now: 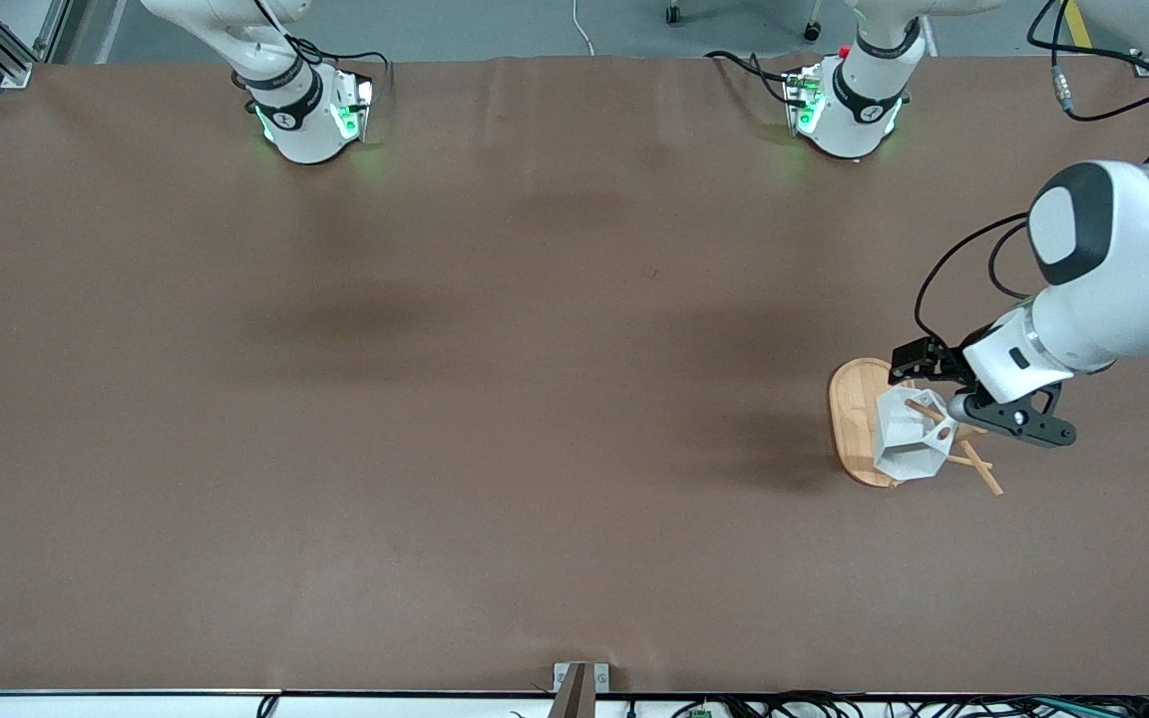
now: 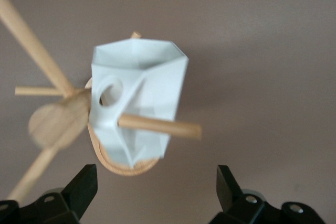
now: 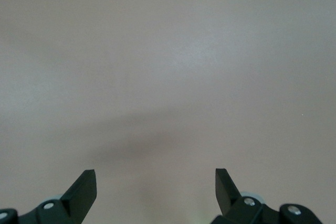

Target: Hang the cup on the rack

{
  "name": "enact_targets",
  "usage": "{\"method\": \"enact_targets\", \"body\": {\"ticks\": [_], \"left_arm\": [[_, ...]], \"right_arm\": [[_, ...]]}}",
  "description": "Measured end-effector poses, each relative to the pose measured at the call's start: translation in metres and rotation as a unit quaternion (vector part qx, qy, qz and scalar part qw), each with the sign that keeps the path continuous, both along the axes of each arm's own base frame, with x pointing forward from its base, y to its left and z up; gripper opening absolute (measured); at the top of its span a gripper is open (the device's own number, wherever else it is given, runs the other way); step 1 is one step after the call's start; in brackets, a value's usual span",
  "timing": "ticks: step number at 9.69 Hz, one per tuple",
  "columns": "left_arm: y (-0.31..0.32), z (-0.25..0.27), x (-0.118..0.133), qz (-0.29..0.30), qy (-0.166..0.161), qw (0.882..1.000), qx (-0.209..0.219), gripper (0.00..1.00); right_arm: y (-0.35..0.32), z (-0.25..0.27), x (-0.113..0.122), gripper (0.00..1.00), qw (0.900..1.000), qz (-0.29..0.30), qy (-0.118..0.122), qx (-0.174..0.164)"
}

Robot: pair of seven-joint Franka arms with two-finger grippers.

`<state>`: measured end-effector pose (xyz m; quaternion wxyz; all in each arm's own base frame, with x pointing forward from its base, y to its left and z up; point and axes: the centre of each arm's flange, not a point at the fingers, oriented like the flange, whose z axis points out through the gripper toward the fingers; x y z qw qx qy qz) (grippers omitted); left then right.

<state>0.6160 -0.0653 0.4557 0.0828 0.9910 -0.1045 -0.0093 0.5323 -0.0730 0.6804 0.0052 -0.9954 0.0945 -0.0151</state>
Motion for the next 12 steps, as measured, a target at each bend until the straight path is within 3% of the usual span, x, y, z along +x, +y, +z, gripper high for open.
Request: {"method": "enact_targets", "body": {"ticks": [1,4,5,8,12], "left_arm": [[-0.003,0.032,-0.008,0.021,-0.005,1.0,0.007,1.0],[-0.008,0.131,-0.048,0.025,-0.073,0.996,0.053,1.0],[-0.005,0.152,-0.062,0.025,-0.078,0.995,0.056,1.0],[-0.001,0.184,-0.102,0.046,-0.036,0.996,0.065,1.0],[0.001,0.199,-0.118,0.061,-0.033,0.994,0.079,1.0]], "right_arm": [[0.0,0.0,0.0,1.0,1.0,0.0,0.0,0.0],[0.0,-0.001,0.0,1.0,1.0,0.0,0.001,0.0],[0.0,-0.001,0.0,1.0,1.0,0.0,0.001,0.0],[0.001,-0.001,0.0,1.0,1.0,0.001,0.0,0.0],[0.0,-0.001,0.0,1.0,1.0,0.0,0.0,0.0]]}}
